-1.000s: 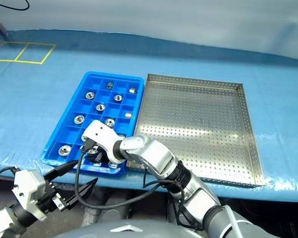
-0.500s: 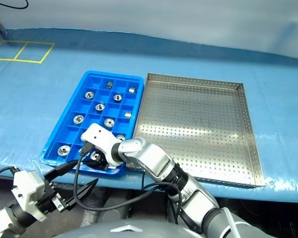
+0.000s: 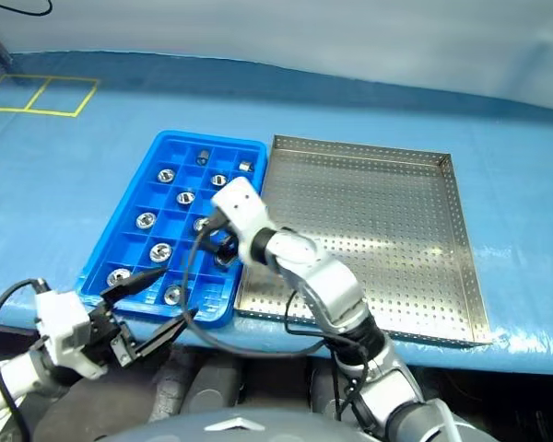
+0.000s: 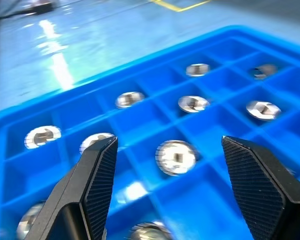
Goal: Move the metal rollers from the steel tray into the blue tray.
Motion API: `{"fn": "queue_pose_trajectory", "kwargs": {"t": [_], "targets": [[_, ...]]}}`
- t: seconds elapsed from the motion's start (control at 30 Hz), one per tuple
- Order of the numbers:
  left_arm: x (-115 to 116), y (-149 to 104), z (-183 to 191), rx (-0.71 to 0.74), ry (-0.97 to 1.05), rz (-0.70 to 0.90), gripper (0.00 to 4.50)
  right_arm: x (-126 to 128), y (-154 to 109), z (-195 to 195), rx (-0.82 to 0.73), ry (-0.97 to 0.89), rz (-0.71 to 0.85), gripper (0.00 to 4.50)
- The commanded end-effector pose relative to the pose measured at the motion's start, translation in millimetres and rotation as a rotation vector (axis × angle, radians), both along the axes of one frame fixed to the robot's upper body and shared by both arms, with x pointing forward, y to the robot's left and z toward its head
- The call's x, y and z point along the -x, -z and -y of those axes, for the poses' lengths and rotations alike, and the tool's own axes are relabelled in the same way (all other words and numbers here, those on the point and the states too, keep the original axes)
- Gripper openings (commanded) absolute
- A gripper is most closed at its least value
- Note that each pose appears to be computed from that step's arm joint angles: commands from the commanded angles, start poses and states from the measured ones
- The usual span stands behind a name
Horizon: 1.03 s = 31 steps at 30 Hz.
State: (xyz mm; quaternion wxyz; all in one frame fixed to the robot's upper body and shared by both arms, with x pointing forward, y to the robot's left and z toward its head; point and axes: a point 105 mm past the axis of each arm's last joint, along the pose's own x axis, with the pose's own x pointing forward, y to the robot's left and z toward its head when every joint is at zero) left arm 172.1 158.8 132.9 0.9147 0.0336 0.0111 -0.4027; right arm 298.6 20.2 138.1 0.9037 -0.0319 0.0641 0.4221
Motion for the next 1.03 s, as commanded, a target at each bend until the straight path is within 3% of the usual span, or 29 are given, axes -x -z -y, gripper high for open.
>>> {"fn": "queue_pose_trajectory", "kwargs": {"t": [0.03,0.23,0.4,0.77,0.87,0.93,1.03], "targets": [[-14,-24,15,0.139,0.066,0.077,4.50,0,-16,28,-0.039,0.105,0.109,3.51],[-61,-51,29,0.284,0.053,0.173,4.50,13,-7,67,0.008,0.186,0.143,3.51],[-102,-35,45,0.165,-0.046,0.142,4.50,26,-6,99,0.031,0.259,0.185,3.51],[-100,0,63,-0.025,0.015,0.079,4.50,52,22,115,0.112,0.268,0.117,3.51],[-97,6,60,-0.055,0.019,0.060,4.32,56,27,113,0.115,0.246,0.097,2.90],[-95,12,57,-0.086,0.012,0.050,3.88,58,28,111,0.113,0.237,0.090,2.27],[-96,16,50,-0.102,-0.024,0.045,2.89,58,31,110,0.119,0.235,0.081,1.28]]}}
